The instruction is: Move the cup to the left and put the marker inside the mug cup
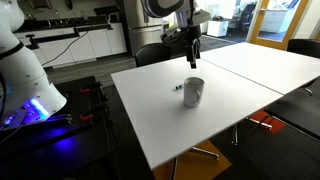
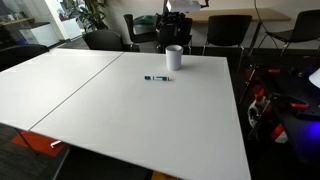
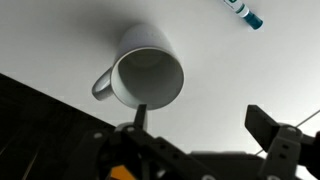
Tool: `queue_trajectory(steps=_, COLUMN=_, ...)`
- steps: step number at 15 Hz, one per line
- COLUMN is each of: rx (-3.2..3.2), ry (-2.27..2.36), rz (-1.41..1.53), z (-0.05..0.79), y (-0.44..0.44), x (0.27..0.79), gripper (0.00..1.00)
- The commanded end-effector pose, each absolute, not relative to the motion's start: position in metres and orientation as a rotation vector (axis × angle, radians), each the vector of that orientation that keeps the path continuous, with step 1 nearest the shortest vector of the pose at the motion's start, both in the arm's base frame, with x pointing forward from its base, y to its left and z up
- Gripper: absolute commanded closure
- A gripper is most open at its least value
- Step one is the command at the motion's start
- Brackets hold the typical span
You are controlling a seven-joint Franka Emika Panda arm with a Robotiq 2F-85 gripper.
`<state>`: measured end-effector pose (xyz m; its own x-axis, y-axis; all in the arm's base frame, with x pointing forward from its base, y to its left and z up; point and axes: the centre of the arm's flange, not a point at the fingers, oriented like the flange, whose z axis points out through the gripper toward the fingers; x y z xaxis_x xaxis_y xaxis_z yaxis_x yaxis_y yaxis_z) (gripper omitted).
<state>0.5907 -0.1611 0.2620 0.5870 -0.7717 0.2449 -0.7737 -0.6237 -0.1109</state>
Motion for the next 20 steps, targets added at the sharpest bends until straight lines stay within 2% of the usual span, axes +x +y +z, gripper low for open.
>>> queue_trajectory(steps=1, rx=2.796, ry=-1.348, rz=0.423, z=0.259, y=-0.161, x=0.592, gripper=0.00)
queue_trajectory(steps=20, rx=2.777, ry=-1.477, rz=0.363, z=0.205, y=-0.168, x=0.641, gripper=0.00)
